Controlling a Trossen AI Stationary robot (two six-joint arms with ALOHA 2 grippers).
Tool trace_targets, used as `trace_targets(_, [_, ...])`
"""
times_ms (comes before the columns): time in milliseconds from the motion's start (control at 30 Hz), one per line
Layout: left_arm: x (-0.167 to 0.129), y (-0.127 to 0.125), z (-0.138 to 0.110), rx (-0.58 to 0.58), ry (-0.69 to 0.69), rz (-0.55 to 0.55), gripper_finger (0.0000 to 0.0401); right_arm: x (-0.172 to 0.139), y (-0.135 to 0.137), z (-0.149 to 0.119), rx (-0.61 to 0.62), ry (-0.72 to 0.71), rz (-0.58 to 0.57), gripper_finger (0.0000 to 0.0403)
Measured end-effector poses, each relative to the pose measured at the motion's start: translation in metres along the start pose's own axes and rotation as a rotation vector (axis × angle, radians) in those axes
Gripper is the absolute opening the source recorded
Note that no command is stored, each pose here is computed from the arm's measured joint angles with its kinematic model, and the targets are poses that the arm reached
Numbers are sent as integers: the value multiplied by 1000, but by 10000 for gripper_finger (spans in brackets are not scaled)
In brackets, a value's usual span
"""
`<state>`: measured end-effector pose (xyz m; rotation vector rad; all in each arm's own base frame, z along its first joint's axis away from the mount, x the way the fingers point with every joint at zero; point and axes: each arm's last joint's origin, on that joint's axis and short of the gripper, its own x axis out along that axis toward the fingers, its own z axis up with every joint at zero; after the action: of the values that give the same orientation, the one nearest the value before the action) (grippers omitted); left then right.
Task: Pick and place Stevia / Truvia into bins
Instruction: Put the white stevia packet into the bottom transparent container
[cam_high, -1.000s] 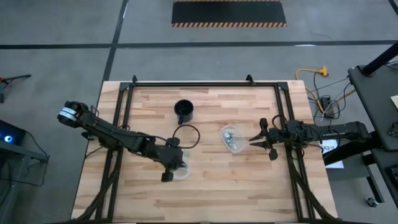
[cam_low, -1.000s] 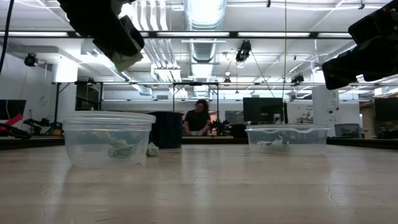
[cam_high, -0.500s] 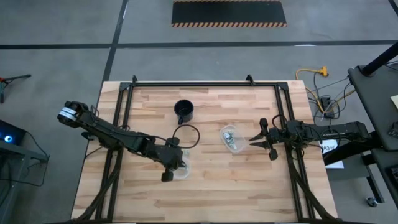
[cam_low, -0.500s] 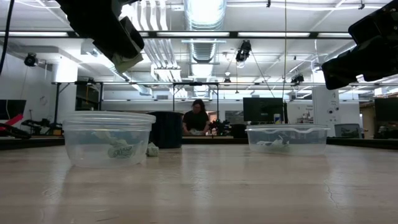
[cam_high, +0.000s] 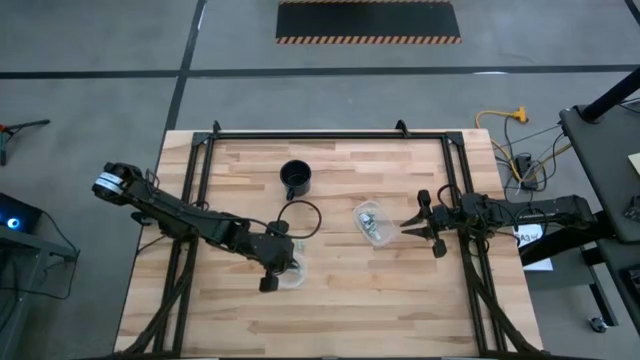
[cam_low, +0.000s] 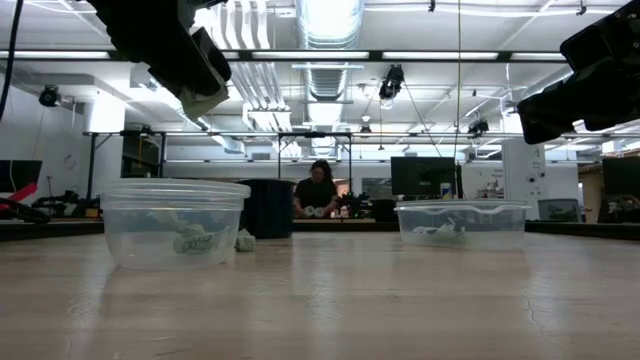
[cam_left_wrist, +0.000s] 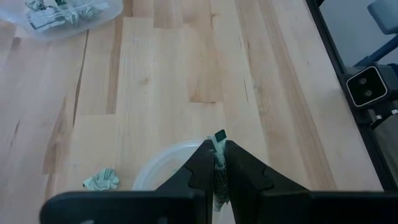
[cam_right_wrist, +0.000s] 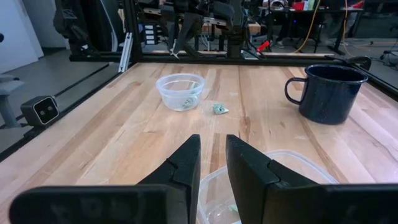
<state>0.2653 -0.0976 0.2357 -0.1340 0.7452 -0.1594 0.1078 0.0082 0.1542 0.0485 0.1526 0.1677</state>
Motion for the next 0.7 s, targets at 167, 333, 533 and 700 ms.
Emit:
trace_targets(167, [0,0,0,0,0,0,16,0,0,0,0,0,0,68])
trace_targets(333, [0,1,-4,-1,36,7,16,0,0,0,1,0,0,68])
trace_targets(533, [0,1,-3,0,27,5,16,0,0,0,2,0,0,68])
trace_targets(700, [0,0,-2,-8,18,-1,16,0,0,0,2,0,0,68])
